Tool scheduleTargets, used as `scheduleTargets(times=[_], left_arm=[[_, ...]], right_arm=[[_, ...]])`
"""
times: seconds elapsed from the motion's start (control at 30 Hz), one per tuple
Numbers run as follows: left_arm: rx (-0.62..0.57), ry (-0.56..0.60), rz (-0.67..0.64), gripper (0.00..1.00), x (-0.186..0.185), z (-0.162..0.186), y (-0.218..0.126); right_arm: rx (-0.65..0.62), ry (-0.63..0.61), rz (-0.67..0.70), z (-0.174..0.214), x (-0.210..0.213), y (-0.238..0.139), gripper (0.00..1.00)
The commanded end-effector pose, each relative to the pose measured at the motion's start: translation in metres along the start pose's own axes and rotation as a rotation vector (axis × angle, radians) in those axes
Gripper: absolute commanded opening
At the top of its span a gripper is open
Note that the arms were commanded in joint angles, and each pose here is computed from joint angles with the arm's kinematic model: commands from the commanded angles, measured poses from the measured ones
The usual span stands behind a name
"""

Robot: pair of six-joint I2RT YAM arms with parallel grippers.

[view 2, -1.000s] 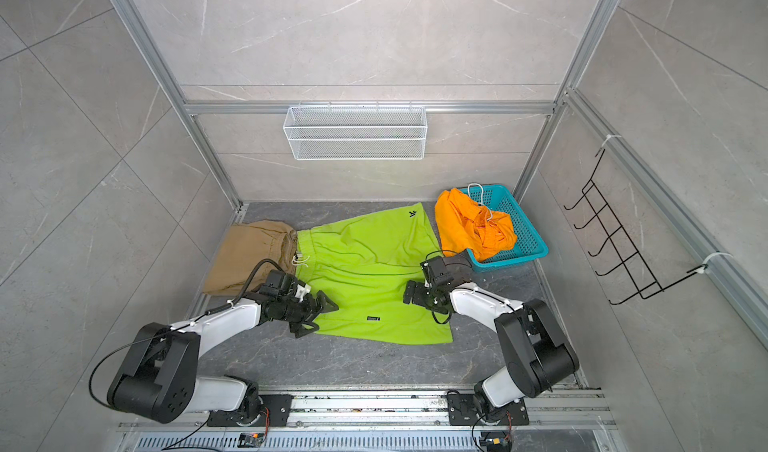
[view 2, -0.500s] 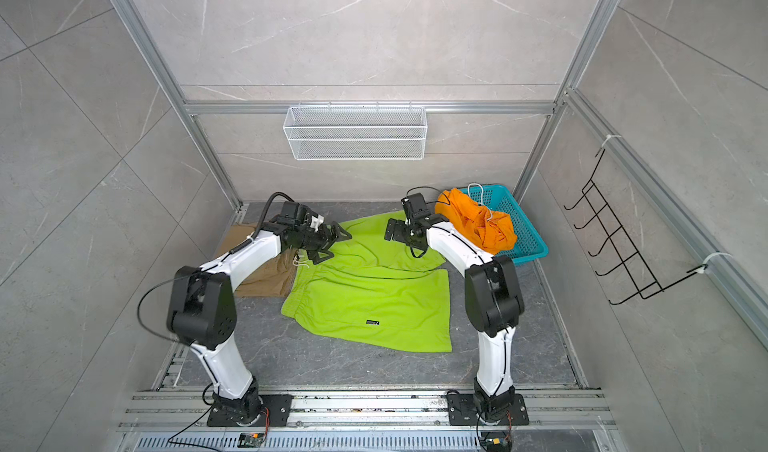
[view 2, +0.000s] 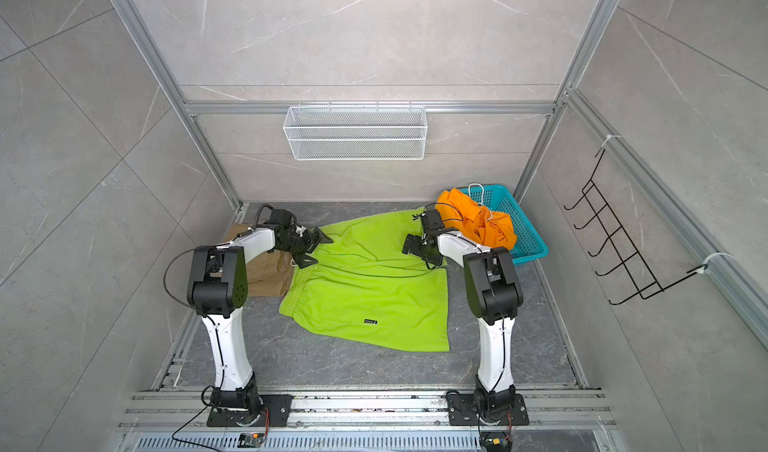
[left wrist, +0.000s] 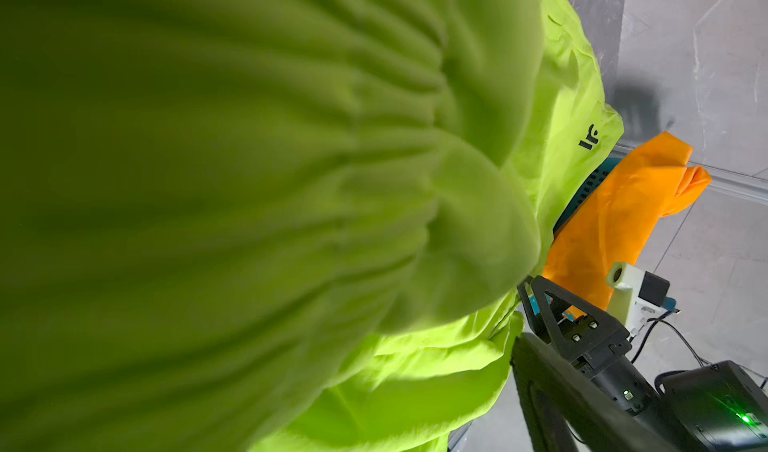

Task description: Fold and stack the shorts

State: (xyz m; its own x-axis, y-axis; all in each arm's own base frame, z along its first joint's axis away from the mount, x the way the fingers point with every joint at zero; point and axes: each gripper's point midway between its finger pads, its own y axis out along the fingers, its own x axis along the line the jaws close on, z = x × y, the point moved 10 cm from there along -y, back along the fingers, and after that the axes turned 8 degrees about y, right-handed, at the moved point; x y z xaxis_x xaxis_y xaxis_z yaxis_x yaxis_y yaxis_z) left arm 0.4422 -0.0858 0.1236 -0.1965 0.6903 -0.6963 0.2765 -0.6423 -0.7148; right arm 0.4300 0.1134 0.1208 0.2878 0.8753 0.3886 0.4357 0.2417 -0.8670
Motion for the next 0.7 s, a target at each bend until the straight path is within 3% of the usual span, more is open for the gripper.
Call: scheduleTargets(times=[0.0,0.2,0.33,0.43,0.67], left_arm=[[0.04,-0.023,-0.077,1.0,0.019,0.023,0.001],[0.09,-0.045,-0.098,1.0,0.031,0.079,-0.007],[0.082,0.011,-0.084,1.0,0.007,0.103,-0.027],[0.039,0.067,-0.087,1.0,-0.014,0.094,-0.049],[-0.061,0.158,-0.076,1.0,-0.053,0.045,-0.077]], right_arm=[[0.102,0.038,0.098,0.03,-0.037,0.006,1.0],[0.09,0.044,0.079,0.05,-0.041,-0.032,1.0],[0.0,-0.002,0.055,0.027,-0.019,-0.077,0.99],[-0.066,-0.054,0.056,-0.008,0.007,-0.09,1.0],[-0.042,-0.137,0.12,-0.073,0.045,-0.047,0.97]])
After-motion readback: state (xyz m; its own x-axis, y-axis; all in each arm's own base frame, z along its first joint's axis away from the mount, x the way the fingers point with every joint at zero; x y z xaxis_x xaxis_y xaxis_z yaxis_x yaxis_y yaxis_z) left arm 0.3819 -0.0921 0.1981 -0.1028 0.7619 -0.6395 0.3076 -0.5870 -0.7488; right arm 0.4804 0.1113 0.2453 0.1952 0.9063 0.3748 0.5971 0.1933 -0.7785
